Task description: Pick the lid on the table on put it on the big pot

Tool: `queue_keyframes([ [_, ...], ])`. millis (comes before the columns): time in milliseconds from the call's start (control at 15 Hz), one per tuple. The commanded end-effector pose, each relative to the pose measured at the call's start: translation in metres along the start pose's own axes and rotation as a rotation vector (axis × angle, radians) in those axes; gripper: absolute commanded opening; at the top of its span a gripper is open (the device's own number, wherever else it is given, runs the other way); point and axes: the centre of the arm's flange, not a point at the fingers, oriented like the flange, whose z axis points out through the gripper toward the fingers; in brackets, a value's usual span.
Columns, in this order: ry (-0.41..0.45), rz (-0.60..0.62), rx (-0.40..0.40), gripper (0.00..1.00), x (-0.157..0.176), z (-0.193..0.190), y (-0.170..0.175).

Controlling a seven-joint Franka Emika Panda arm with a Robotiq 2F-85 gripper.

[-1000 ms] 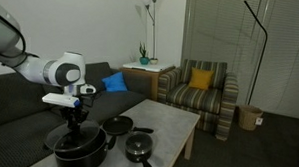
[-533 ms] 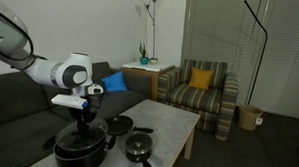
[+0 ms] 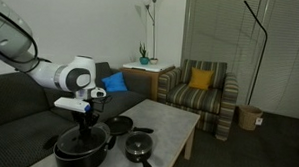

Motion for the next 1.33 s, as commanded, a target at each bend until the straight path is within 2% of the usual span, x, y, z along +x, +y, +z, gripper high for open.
queue_keyframes([
  [0, -0.024, 0.003, 0.021, 0.14, 0.020, 0.014, 0.001],
  [733, -0.050, -0.008, 0.046, 0.14, 0.021, 0.020, -0.002],
  [1267, -0.084, -0.064, 0.054, 0.14, 0.020, 0.024, -0.014],
])
